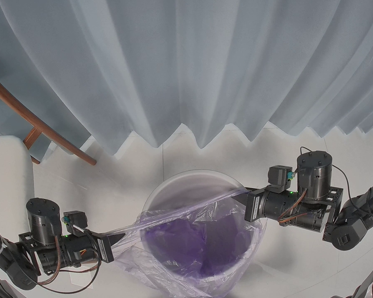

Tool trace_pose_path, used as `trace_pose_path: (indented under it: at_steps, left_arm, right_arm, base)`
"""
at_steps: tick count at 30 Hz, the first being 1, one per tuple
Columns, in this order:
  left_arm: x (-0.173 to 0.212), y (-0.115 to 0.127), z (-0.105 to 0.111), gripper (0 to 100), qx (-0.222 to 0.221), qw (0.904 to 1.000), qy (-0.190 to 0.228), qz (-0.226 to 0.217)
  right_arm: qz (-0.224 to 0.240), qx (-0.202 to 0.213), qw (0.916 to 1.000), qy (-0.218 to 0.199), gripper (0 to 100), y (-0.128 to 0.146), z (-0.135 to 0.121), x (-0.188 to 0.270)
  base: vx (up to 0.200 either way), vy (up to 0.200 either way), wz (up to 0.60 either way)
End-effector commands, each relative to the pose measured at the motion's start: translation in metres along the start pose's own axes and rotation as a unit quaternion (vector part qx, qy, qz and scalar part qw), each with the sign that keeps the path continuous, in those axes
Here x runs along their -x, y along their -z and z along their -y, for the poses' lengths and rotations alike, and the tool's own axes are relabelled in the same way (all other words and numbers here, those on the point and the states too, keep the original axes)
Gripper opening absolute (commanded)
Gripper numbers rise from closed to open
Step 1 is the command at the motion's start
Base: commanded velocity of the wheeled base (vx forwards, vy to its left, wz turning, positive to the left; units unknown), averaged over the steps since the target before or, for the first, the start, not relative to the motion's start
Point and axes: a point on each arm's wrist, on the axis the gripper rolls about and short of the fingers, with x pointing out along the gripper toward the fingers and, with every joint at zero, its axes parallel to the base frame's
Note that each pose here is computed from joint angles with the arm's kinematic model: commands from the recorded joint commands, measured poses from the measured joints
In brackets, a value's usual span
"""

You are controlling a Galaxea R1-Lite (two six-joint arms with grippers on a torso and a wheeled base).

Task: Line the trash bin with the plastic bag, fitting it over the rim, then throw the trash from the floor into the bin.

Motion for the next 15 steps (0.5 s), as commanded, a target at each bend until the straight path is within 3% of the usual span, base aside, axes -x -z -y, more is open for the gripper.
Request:
trace_pose_path:
  at_steps: [1,9,11,15]
  left_arm:
    - [-0.017,-0.007,-0.005,0,0.003,0.9999,-0.012,0.0]
    - [-0.035,-0.028,-0.018,0,0.006,0.9977,-0.02,0.065]
    - [-0.048,-0.045,-0.024,0,0.004,0.9932,-0.017,0.115]
    - [-0.058,-0.064,-0.022,0,-0.003,0.9884,-0.002,0.152]
  right_arm:
    - [0.005,-0.007,0.9999,-0.006,0,-0.002,-0.003,0.003]
    - [0.004,-0.008,0.9996,-0.026,0,0.0,-0.015,0.008]
    - [-0.01,-0.005,0.9991,-0.04,0,0.008,-0.024,0.011]
    - [-0.027,0.002,0.9981,-0.055,0,0.019,-0.033,0.013]
  base:
    - [0.0,0.0,0.0]
    - [0.0,0.0,0.0]
    - [0.0,0.0,0.0]
    - [0.0,0.0,0.0]
